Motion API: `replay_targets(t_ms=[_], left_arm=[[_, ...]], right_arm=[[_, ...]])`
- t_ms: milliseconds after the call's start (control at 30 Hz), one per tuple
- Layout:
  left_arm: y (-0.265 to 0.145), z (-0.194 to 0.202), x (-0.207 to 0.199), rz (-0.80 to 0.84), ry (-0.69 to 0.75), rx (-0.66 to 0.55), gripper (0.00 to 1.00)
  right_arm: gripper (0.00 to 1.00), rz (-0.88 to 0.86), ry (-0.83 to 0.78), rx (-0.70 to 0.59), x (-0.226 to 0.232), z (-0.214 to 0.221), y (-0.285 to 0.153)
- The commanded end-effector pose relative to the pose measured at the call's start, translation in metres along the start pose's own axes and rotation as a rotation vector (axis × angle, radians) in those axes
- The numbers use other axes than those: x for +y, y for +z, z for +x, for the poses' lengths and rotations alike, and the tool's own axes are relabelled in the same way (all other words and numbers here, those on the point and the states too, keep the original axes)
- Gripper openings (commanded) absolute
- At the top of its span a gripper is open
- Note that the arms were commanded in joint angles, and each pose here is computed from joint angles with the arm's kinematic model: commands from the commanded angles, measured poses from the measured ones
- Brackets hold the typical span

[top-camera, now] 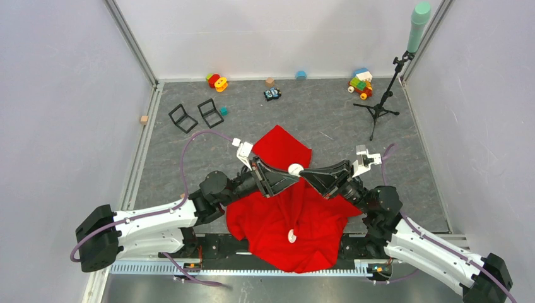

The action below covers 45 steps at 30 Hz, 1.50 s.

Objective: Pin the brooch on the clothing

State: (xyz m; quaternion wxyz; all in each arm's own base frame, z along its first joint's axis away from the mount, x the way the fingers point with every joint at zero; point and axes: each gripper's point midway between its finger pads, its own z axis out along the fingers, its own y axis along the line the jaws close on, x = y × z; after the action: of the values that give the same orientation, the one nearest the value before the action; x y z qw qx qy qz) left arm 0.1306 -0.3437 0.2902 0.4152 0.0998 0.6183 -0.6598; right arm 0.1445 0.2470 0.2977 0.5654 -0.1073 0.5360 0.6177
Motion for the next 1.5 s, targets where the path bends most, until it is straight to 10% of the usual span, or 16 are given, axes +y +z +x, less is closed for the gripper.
replay_targets(t_ms=[0,467,733,1000,1467], left_arm=[[0.004,-0.017,-0.012,0.029,-0.026,-0.073,0.33],[0.008,-0.017,-0.008,0.011,-0.044,-0.078,0.02],[-0.003,-0.001,0.019,-0.11,-0.011,0.0,0.02],[-0.032,0.037,0.049,-0.185,0.049,0.248,0.02],[-0.068,0.09,0.032,-0.013,0.074,0.661,0.02]], right_arm=[[0.0,-0.04,0.007,-0.036,0.009,-0.008,0.001],[0.0,-0.029,0.016,-0.001,0.005,0.001,-0.001],[0.35,0.102,-0.053,0.084,-0.016,0.008,-0.003],[0.69,0.301,-0.239,0.291,-0.046,0.005,-0.008],[0.67,-0.11,-0.046,0.69,-0.006,0.061,-0.026]])
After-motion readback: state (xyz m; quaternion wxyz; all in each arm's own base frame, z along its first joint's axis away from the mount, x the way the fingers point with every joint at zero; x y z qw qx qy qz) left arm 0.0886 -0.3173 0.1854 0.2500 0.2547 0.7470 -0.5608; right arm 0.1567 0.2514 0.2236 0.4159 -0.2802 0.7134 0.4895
